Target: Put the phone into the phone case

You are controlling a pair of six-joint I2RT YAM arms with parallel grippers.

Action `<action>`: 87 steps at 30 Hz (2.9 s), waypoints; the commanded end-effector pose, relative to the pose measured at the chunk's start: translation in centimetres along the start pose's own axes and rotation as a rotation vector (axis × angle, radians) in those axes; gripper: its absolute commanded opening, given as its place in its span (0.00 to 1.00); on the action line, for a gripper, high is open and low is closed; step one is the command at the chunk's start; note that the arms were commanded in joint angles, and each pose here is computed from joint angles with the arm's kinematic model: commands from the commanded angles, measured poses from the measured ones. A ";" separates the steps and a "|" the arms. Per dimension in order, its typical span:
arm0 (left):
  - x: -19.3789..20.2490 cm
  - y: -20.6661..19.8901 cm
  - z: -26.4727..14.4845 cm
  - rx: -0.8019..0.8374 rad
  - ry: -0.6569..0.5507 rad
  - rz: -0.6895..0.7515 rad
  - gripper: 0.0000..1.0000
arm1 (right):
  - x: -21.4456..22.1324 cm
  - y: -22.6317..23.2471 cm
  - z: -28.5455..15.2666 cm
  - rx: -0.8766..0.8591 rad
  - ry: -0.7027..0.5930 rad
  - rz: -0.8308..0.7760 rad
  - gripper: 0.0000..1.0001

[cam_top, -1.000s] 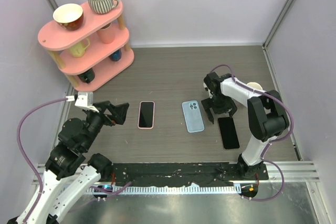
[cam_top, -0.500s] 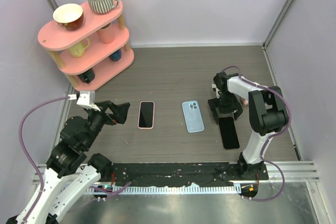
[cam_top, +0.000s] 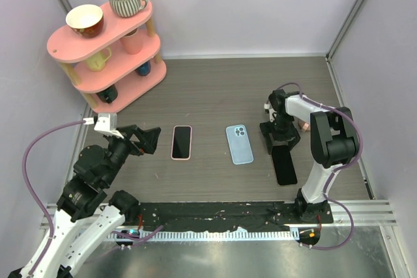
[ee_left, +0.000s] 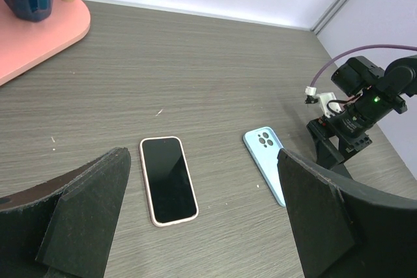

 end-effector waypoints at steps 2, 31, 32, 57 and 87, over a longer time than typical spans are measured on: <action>-0.7 -0.5 -0.1 0.030 -0.044 -0.004 1.00 | -0.7 0.4 -1.1 -0.046 -0.085 -0.017 0.81; -0.2 -0.3 0.3 0.018 -0.021 -0.015 1.00 | -2.0 5.0 -8.8 -0.158 -0.411 -0.078 0.45; -0.1 -0.3 0.4 0.020 -0.018 -0.015 1.00 | -1.8 5.2 -9.0 -0.156 -0.419 -0.075 0.42; 10.1 -2.4 16.8 -0.165 0.556 -0.354 0.65 | 0.7 8.1 -14.0 -0.158 -0.638 -0.157 0.26; 18.8 -2.2 24.3 -0.114 0.777 -0.463 0.45 | -4.6 9.8 -13.6 -0.191 -0.559 -0.169 0.15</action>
Point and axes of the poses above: each gripper's point midway between its finger pads, its own z axis out along the fingers, its own y axis along the line the jaws close on, x = y × z, the point moved 8 cm from there along -z, back along the fingers, and after that the axes turned 13 degrees about -z, right-handed, at the moved point
